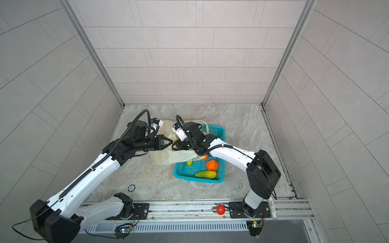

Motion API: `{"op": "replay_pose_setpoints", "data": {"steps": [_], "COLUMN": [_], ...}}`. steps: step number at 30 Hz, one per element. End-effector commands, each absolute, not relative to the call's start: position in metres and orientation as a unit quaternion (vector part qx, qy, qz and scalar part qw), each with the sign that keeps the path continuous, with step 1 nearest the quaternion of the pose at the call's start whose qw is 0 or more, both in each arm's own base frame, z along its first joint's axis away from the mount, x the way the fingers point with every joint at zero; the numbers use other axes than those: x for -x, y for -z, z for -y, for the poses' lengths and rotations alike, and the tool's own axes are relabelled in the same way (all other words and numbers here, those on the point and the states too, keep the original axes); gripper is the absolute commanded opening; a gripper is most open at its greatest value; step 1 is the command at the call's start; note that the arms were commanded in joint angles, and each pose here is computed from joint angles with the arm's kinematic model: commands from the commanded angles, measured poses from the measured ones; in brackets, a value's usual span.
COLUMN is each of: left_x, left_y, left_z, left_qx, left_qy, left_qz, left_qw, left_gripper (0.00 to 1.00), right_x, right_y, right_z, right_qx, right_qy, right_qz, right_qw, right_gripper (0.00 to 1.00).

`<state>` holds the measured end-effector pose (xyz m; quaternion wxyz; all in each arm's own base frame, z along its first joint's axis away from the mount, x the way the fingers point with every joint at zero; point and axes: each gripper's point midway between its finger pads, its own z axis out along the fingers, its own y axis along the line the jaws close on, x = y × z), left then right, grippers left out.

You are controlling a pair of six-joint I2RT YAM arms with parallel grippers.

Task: Place the fruits into the plastic bag
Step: 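Carry the white peach into the bag mouth held by the left gripper and release, then lower the right gripper into the basket and grasp the orange mango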

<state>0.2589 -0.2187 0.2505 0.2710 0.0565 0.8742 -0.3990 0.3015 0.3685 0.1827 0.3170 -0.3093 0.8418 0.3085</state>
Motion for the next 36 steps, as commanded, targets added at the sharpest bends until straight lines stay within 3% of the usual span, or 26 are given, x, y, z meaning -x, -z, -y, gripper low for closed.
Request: {"op": "replay_pose_setpoints", "data": {"steps": [1,4,6,19,23,27,31,36], "left_x": [-0.253,-0.255,-0.255,-0.266,-0.270,-0.275,-0.278,-0.285], "left_y": [-0.253,-0.250,-0.246,-0.218,-0.220,-0.226,-0.232,-0.234], "left_z": [0.223,0.222,0.221,0.186,0.183,0.176,0.175,0.171], "left_qx": [-0.068,-0.068,-0.069,-0.055,-0.052,-0.040,-0.036,-0.019], "left_qy": [0.417,0.411,0.405,0.291,0.292,0.287,0.292,0.284], "left_qz": [-0.866,-0.869,-0.872,-0.907,-0.895,-0.883,-0.874,-0.869], "left_qw": [0.266,0.267,0.266,0.299,0.332,0.369,0.388,0.405], "left_gripper": [0.00,0.00,0.00,0.00,0.00,0.00,0.00,0.00], "right_x": [-0.297,-0.295,-0.295,-0.297,-0.297,-0.296,-0.283,-0.251], "right_y": [-0.188,-0.182,-0.183,-0.238,-0.251,-0.250,-0.222,-0.164], "right_z": [-0.379,-0.374,-0.369,-0.307,-0.265,-0.215,-0.183,-0.182], "right_qx": [0.304,0.298,0.298,0.291,0.249,0.185,0.182,0.237], "right_qy": [-0.327,-0.321,-0.314,-0.251,-0.210,-0.181,-0.125,-0.090], "right_qz": [-0.838,-0.842,-0.842,-0.827,-0.840,-0.857,-0.884,-0.914], "right_qw": [0.314,0.315,0.320,0.410,0.434,0.446,0.412,0.318], "right_gripper": [0.60,0.77,0.80,0.80,0.73,0.75,0.78,0.77]}}
